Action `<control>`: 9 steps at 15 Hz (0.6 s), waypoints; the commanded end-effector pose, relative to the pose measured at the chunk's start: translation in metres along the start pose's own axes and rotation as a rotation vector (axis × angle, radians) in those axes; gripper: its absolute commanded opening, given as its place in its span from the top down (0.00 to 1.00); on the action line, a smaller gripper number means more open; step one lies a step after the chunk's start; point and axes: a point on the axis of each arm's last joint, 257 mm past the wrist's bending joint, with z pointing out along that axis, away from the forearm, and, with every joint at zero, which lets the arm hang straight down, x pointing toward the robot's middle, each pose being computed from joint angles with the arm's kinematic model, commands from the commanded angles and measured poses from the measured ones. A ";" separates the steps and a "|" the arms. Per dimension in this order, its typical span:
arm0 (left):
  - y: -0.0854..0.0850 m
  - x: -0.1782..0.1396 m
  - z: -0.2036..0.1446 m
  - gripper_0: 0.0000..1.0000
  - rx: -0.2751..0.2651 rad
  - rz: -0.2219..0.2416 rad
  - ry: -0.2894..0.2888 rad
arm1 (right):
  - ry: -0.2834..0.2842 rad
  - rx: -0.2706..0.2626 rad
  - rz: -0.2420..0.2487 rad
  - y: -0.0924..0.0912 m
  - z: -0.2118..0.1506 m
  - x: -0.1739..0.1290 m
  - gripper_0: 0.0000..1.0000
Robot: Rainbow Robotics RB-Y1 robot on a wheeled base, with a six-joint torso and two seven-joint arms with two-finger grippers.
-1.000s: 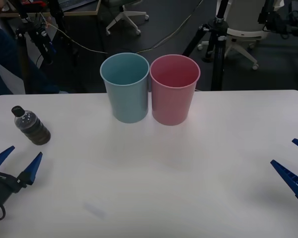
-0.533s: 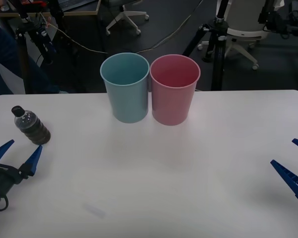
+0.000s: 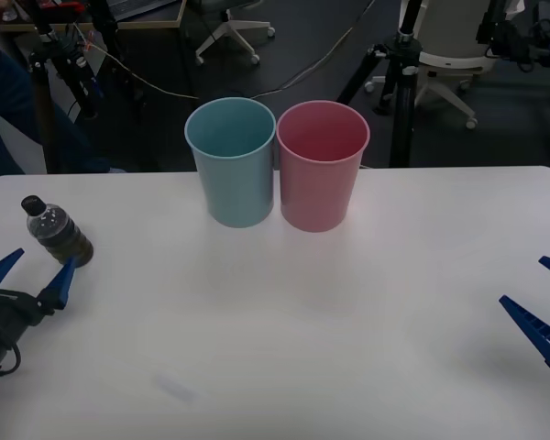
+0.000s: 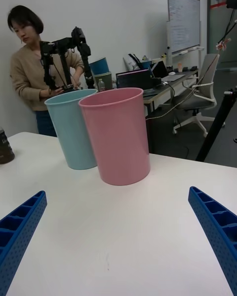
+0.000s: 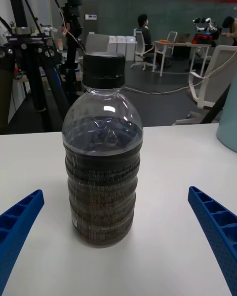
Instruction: Grasp the object on the table and drop it into the matching bin: aluminum can to the light blue bin, PET bottle to the pink bin.
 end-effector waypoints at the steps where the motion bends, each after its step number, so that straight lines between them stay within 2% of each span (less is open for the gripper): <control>1: 0.000 0.002 0.013 0.00 0.004 -0.018 -0.003 | 0.000 0.000 0.000 0.000 0.000 0.000 0.00; 4: 0.001 -0.006 0.022 0.00 0.006 -0.019 -0.013 | 0.000 0.000 0.000 0.000 0.000 0.000 0.00; 9: 0.017 -0.016 0.029 0.00 -0.025 -0.006 -0.007 | 0.000 0.000 0.000 0.000 0.000 0.000 0.00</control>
